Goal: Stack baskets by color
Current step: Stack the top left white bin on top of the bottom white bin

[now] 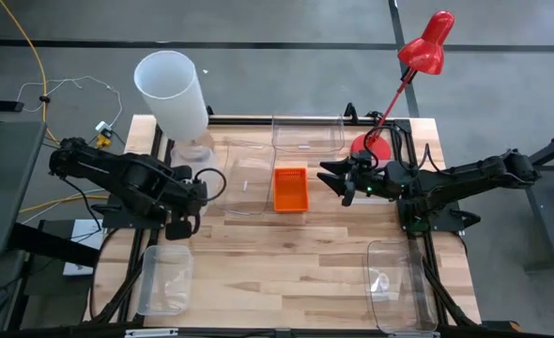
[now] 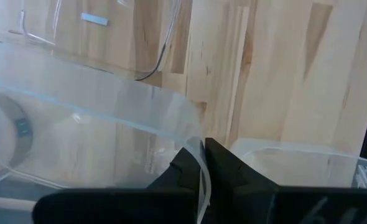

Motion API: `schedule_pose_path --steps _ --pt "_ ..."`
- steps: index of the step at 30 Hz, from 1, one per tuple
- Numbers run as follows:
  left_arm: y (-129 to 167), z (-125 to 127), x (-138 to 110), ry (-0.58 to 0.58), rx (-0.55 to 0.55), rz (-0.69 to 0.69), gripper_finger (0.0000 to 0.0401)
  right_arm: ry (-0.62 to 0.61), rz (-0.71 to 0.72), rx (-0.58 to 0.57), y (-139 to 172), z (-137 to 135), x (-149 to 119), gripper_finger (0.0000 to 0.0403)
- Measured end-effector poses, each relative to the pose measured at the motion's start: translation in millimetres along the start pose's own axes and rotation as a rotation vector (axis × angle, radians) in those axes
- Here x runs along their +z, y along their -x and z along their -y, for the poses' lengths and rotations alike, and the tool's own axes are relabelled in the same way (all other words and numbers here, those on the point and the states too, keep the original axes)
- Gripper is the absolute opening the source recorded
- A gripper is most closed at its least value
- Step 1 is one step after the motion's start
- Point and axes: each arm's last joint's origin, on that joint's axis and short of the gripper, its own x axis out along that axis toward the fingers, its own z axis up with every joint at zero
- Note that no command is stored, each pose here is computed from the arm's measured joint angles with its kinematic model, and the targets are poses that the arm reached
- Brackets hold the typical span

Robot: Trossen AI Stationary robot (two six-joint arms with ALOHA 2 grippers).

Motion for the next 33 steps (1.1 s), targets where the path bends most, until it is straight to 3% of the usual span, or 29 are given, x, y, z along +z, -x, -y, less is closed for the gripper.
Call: schedule_pose_path --steps 5,11,22,28,33 --pt "-0.2 0.5 0.0 0.001 -0.013 -0.007 0.0 0.001 -0.002 -0.001 0.0 0.1 -0.2 0.0232" --pt "-0.2 17.1 -5.4 0.052 -0.145 -0.093 0.0 0.001 -0.003 -0.002 0.0 0.2 -0.3 0.0232" --pt "25.1 123.6 -18.5 0.019 -0.212 -0.139 0.0 0.021 -0.032 -0.019 0.0 1.9 -3.2 0.0232" --pt "21.2 178.6 -23.2 0.102 -0.178 -0.208 0.0 0.045 -0.096 -0.037 0.4 4.9 -9.0 0.0232" --pt "13.0 209.9 -30.5 0.143 -0.173 -0.27 0.0 0.056 -0.151 -0.016 1.0 5.7 -12.8 0.0232"
